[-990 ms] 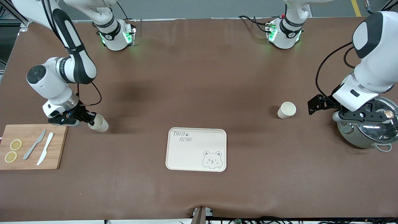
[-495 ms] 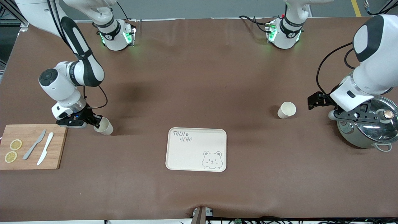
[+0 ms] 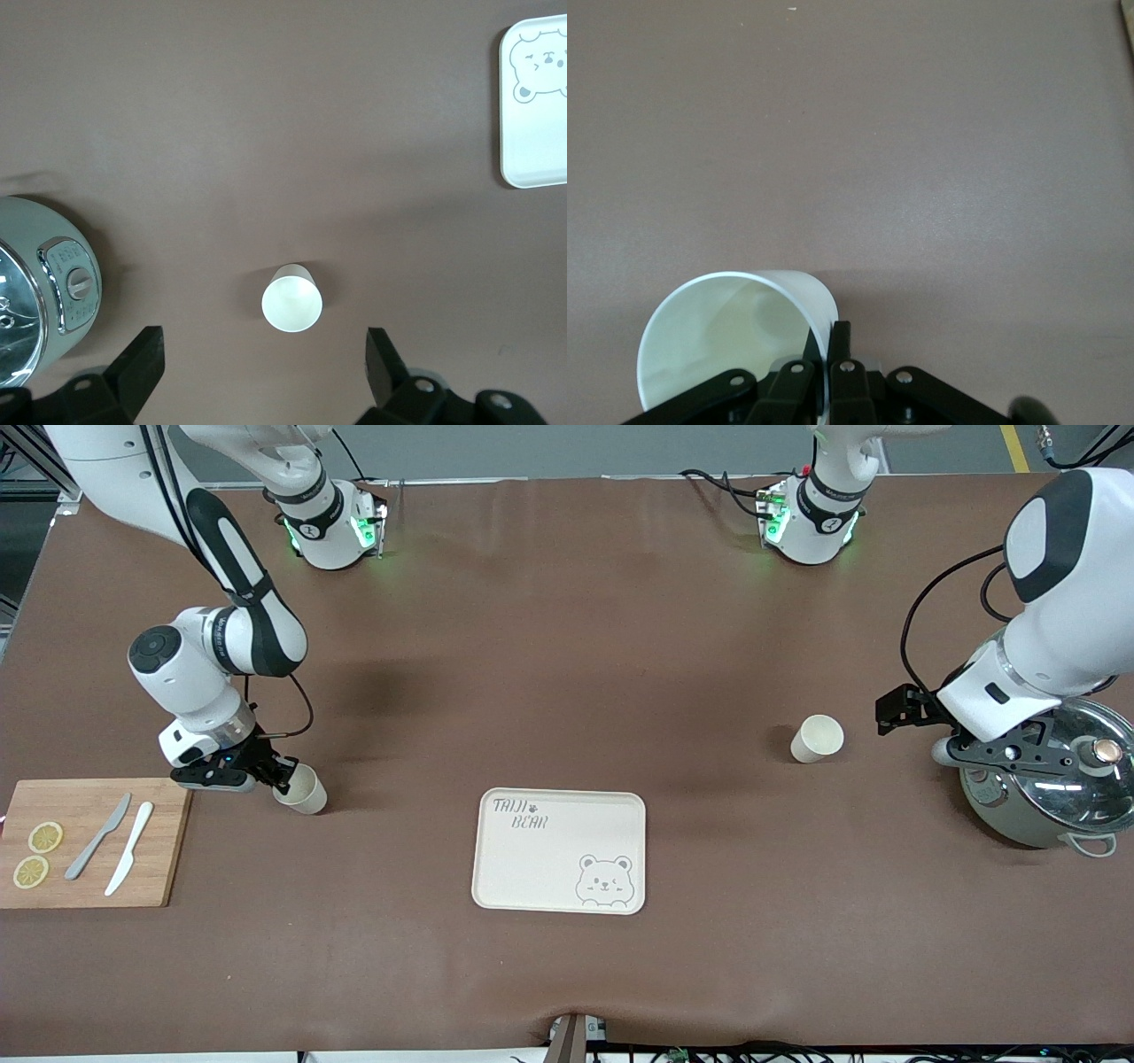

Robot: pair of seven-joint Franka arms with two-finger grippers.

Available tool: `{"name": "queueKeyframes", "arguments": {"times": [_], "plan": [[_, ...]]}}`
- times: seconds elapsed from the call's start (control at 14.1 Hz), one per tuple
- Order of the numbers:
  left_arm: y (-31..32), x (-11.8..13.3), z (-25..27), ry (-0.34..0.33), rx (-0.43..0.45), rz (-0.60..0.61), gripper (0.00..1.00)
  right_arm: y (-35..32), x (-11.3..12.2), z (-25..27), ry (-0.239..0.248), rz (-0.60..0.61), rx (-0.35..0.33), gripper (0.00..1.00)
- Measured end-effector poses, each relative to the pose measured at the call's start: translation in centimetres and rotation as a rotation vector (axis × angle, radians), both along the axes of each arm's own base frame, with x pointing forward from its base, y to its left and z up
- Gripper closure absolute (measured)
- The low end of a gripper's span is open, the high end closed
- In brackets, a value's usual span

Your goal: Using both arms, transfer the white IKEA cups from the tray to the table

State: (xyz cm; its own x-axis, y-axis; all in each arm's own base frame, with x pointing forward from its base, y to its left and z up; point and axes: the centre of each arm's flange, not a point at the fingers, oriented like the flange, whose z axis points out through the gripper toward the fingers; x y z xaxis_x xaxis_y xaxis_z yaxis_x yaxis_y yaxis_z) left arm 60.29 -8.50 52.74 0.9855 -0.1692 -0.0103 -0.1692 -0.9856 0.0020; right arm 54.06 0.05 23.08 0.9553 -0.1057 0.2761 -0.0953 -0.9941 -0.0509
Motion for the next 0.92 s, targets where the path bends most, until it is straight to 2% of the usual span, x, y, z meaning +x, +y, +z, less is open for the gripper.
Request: {"name": "queueKeyframes", "arguments": {"times": [0.28,0.35,0.92], "plan": [[0.2,0.0,0.4,-0.007,0.000,-0.015,0.00,0.0,-0.1,-0.4,-0.001,-0.001,-0.001,0.89],[0.4,0.0,0.5,-0.009,0.000,-0.015,0.00,0.0,-0.1,-0.4,-0.002,-0.002,-0.001,0.82],[0.3,-0.3,1.7,0.000,0.003,-0.018,0.00,0.0,0.0,-0.1,-0.005,-0.002,-0.001,0.01]]}}
